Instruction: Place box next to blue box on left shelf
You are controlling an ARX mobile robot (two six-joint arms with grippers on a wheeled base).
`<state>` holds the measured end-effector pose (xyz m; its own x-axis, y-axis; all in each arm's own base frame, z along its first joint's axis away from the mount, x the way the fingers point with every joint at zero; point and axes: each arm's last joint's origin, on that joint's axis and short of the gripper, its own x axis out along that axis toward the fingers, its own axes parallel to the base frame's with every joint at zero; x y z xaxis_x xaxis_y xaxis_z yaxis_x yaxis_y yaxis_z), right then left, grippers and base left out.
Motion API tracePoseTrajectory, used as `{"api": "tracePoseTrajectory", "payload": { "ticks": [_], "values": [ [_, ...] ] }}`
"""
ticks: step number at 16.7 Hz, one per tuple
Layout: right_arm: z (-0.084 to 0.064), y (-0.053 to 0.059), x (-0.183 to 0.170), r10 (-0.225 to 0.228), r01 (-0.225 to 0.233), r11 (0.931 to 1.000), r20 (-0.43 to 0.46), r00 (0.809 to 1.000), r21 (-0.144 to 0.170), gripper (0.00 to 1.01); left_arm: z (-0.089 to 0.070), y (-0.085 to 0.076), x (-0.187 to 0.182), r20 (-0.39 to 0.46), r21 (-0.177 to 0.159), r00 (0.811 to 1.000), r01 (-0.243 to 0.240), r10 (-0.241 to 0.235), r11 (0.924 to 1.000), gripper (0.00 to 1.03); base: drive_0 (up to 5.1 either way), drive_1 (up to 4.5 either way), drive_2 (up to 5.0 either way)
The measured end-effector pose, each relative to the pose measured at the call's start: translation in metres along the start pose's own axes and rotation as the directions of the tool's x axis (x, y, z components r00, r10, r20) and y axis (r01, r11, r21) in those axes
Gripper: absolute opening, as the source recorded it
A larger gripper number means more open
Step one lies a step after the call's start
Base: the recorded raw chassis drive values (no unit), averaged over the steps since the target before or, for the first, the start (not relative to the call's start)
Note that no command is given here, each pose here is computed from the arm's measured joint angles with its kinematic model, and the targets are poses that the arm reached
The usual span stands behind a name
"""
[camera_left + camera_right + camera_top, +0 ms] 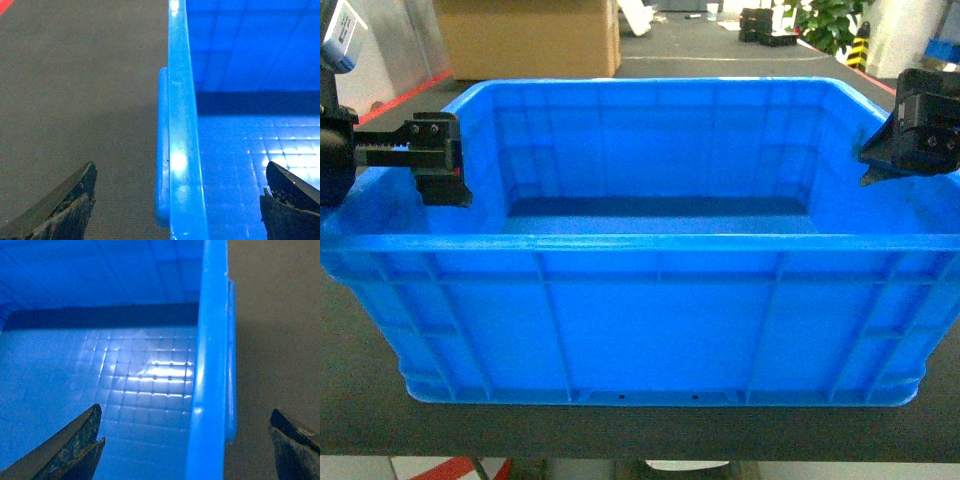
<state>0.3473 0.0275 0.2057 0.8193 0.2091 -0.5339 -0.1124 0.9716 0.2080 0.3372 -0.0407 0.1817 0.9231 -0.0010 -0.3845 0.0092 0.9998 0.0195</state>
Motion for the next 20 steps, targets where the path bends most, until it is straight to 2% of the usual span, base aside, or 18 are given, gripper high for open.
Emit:
{"api": "tracePoseTrajectory", "payload": {
  "ticks": [1, 3, 5, 7, 8, 10, 12, 16, 18, 19, 20],
  "values": [
    [-0.002, 0.002, 0.0, 0.008, -0.008, 1.0, -0.019, 1.0, 0.004, 0.98, 0.003, -0.001, 0.001, -0.054, -0.01, 0.999, -0.004, 0.003, 0.9999, 0.98, 0.0, 0.0, 0.0],
    [-0.004, 0.002, 0.001, 0.006, -0.006, 0.9999, -0.041, 0.999, 0.011, 0.98, 0.006, -0.001, 0.002, -0.091, -0.03, 0.996, -0.007, 0.005, 0.9995, 0.98, 0.0, 0.0, 0.0],
    [-0.006, 0.001, 0.002, 0.003, -0.003, 0.9999, -0.049, 0.999, 0.012, 0.81, 0.006, -0.003, 0.002, -0.097, -0.037, 0.995, 0.007, -0.01, 0.9993, 0.95, 0.0, 0.0, 0.0],
    [-0.006, 0.001, 0.002, -0.01, 0.011, 0.9999, -0.048, 0.999, 0.012, 0.53, 0.007, -0.009, 0.001, -0.108, -0.029, 0.994, 0.026, -0.029, 0.9992, 0.67, 0.0, 0.0, 0.0],
    [-0.006, 0.0, 0.002, -0.021, 0.022, 0.9997, -0.047, 0.999, 0.011, 0.41, 0.007, -0.009, 0.001, -0.117, -0.026, 0.993, 0.013, -0.016, 0.9996, 0.56, 0.0, 0.0, 0.0],
    [-0.005, 0.0, 0.002, -0.043, 0.043, 0.999, -0.04, 0.998, 0.011, 0.25, 0.009, -0.006, 0.001, -0.123, -0.026, 0.992, -0.004, 0.001, 0.9996, 0.36, 0.0, 0.0, 0.0],
    [-0.004, -0.001, 0.002, -0.068, 0.068, 0.9974, -0.022, 0.997, 0.02, 0.19, 0.01, -0.006, -0.002, -0.127, -0.027, 0.992, -0.003, -0.001, 0.9996, 0.22, 0.0, 0.0, 0.0],
    [-0.003, 0.0, 0.001, -0.076, 0.077, 0.9965, -0.015, 0.997, 0.033, 0.17, 0.012, -0.007, -0.004, -0.109, -0.028, 0.994, -0.002, -0.001, 0.9996, 0.19, 0.0, 0.0, 0.0],
    [0.001, 0.003, -0.014, -0.069, 0.067, 0.9973, 0.065, 0.996, 0.029, 0.16, 0.014, -0.011, -0.016, 0.014, -0.035, 1.0, 0.019, -0.019, 0.9992, 0.19, 0.0, 0.0, 0.0],
    [0.007, 0.006, -0.023, -0.066, 0.063, 0.9977, 0.126, 0.99, 0.024, 0.16, 0.022, -0.013, -0.025, 0.103, -0.032, 0.994, 0.024, -0.02, 0.9992, 0.19, 0.0, 0.0, 0.0],
    [0.016, 0.01, -0.036, -0.04, 0.036, 0.999, 0.202, 0.979, 0.025, 0.15, 0.033, -0.014, -0.035, 0.185, -0.036, 0.983, 0.028, -0.021, 0.999, 0.19, 0.0, 0.0, 0.0]
  ]
}}
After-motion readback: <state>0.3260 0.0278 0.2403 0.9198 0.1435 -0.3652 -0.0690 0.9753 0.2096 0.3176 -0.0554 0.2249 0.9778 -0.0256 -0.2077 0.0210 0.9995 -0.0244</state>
